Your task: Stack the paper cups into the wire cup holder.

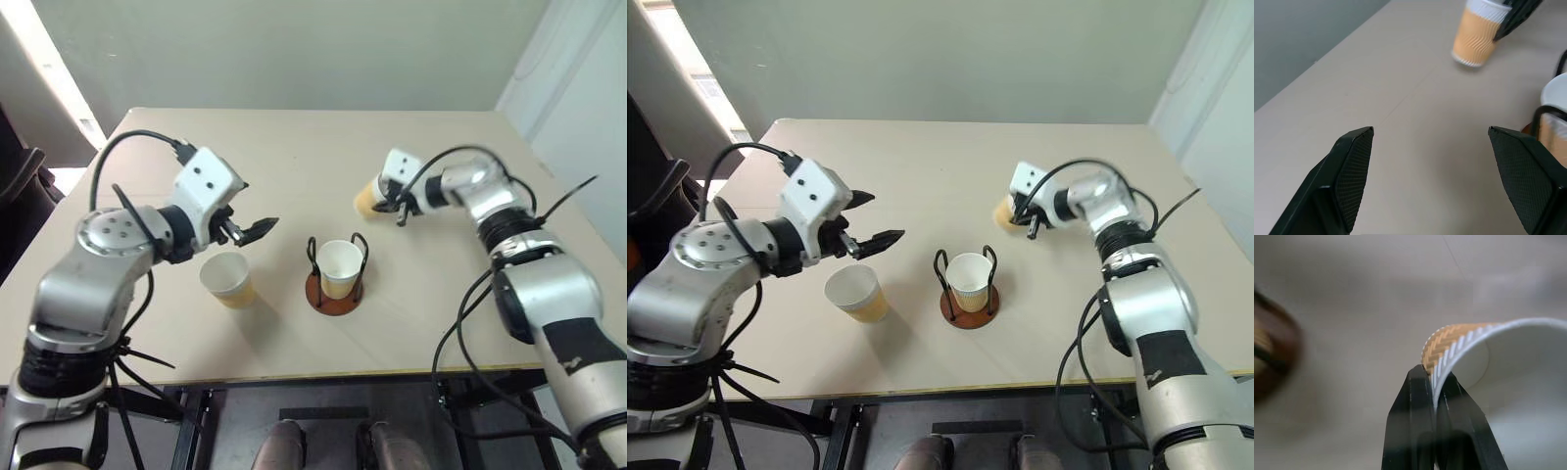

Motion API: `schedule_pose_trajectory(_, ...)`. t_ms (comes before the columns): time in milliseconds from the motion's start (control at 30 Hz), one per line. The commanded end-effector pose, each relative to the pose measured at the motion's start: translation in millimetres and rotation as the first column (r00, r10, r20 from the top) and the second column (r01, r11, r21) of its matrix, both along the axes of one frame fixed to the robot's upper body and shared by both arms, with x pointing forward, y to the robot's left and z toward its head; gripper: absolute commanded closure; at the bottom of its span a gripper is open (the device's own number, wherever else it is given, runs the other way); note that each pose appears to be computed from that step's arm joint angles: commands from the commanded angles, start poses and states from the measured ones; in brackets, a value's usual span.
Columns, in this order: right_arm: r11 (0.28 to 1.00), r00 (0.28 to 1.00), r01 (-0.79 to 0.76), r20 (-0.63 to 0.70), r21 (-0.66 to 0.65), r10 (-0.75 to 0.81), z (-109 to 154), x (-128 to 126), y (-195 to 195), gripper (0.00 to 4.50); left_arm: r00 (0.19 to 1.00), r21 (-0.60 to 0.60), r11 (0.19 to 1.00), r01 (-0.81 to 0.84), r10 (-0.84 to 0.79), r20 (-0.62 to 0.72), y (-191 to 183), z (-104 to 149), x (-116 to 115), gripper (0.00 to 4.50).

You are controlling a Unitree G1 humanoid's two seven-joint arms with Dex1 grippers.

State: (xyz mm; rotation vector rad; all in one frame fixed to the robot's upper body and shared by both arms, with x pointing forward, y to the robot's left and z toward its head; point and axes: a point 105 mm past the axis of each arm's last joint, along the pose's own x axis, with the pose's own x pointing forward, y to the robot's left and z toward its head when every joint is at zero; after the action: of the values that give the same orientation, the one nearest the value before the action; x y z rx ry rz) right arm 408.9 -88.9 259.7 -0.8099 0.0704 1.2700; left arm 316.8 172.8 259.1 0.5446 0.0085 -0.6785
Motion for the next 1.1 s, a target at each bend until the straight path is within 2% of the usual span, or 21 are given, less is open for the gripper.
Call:
schedule_pose_trajectory(33, 0.962, 0.967, -0.254, 0.025, 0.103, 0.253, 49.7, -48.5, 17.6, 4.44, 0.996, 0.001, 0.996, 0.091, -0.091, 0.003, -0.5, 10.9, -20.0, 0.47)
schedule_pose_trajectory(133, 0.924, 0.926, -0.371, -0.046, 0.089, 0.376, 44.6, -85.9, 21.5, 4.44, 0.98, 0.029, 0.982, 0.188, -0.186, -0.066, -2.2, 2.5, -39.6, 0.47)
schedule_pose_trajectory(267, 0.911, 0.906, -0.413, -0.093, 0.023, 0.413, 27.4, -103.4, 24.0, 4.44, 0.981, 0.054, 0.983, 0.178, -0.173, -0.092, 7.5, -1.5, -41.6, 0.47)
schedule_pose_trajectory(400, 0.916, 0.918, -0.394, -0.08, -0.082, 0.388, 10.3, -98.8, 26.3, 4.44, 0.981, 0.07, 0.982, 0.174, -0.166, -0.104, 11.6, -4.9, -42.7, 0.47)
schedule_pose_trajectory(567, 0.909, 0.922, -0.386, -0.053, -0.154, 0.383, 3.4, -94.6, 25.8, 4.44, 0.979, 0.075, 0.981, 0.178, -0.168, -0.115, 9.3, -9.5, -43.8, 0.47)
schedule_pose_trajectory(733, 0.869, 0.908, -0.395, 0.018, -0.299, 0.419, -0.3, -90.4, 32.0, 4.44, 0.979, 0.079, 0.982, 0.172, -0.162, -0.123, 6.8, -13.5, -43.8, 0.47)
schedule_pose_trajectory(1100, 0.794, 0.861, -0.457, 0.027, -0.401, 0.509, -1.6, -93.5, 38.5, 4.44, 0.98, 0.078, 0.984, 0.159, -0.148, -0.13, 5.8, -18.1, -44.2, 0.47)
